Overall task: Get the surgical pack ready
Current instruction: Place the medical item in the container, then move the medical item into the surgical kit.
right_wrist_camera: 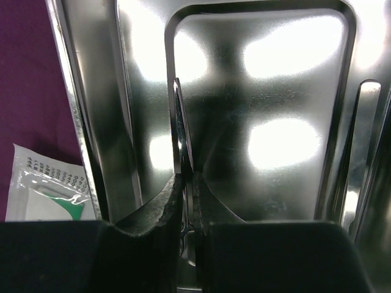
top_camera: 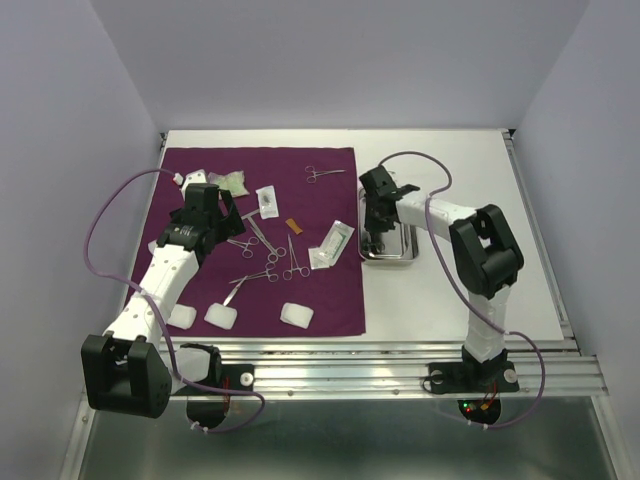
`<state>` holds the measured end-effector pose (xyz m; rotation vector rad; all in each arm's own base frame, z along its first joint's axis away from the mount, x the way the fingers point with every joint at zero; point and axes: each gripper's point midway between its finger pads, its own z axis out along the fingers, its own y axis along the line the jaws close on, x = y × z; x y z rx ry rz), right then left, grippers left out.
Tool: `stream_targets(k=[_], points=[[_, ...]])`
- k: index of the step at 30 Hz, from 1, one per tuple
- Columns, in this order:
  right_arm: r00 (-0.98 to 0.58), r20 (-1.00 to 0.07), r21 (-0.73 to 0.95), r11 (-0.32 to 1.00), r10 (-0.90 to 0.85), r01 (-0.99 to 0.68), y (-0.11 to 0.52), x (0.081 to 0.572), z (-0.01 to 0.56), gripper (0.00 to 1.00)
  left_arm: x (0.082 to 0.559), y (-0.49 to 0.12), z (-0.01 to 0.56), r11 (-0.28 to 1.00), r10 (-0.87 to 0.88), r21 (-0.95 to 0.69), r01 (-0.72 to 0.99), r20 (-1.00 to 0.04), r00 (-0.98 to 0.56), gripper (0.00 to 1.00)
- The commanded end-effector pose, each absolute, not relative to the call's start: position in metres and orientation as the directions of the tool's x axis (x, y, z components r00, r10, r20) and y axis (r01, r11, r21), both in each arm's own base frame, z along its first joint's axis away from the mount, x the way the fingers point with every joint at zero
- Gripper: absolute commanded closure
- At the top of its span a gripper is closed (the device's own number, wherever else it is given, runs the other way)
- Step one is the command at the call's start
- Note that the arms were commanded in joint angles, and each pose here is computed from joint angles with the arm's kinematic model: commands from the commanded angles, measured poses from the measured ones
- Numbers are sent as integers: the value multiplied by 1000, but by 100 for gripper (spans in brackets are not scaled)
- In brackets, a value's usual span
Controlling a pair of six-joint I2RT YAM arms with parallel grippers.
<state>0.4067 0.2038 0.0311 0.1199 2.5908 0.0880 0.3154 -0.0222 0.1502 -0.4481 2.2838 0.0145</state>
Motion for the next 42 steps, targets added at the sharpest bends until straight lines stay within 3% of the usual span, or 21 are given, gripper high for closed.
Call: stream_targets(k=[1, 3, 7, 8, 17, 28, 34, 42], points=[[-867, -479, 63, 990, 139, 124, 188, 388, 31, 86, 321, -24, 170, 939, -309, -146, -310, -751, -583, 1], [-858, -493, 77, 990, 141, 119, 189, 389, 38, 82, 321, -24, 170, 940, -308, -147, -308, -752, -583, 1], [-828, -546, 87, 991, 131, 100, 190, 399, 58, 57, 321, -25, 170, 941, -308, -150, -303, -753, -582, 1], [-821, -557, 86, 992, 127, 95, 191, 402, 63, 56, 322, -25, 171, 941, -310, -155, -302, -754, -580, 1], [-738, -670, 79, 996, 76, 31, 203, 446, 119, 55, 322, -27, 174, 942, -308, -159, -295, -758, -575, 1], [-682, -724, -27, 992, -103, -122, 235, 518, 143, 52, 324, -27, 172, 944, -304, -154, -293, -753, -584, 1], [-677, -735, 92, 994, 29, -56, 267, 559, 129, 50, 337, -37, 176, 951, -294, -169, -258, -747, -596, 1], [-558, -797, 261, 965, 231, 28, 293, 607, 125, 48, 363, -48, 192, 962, -266, -174, -210, -762, -590, 1]])
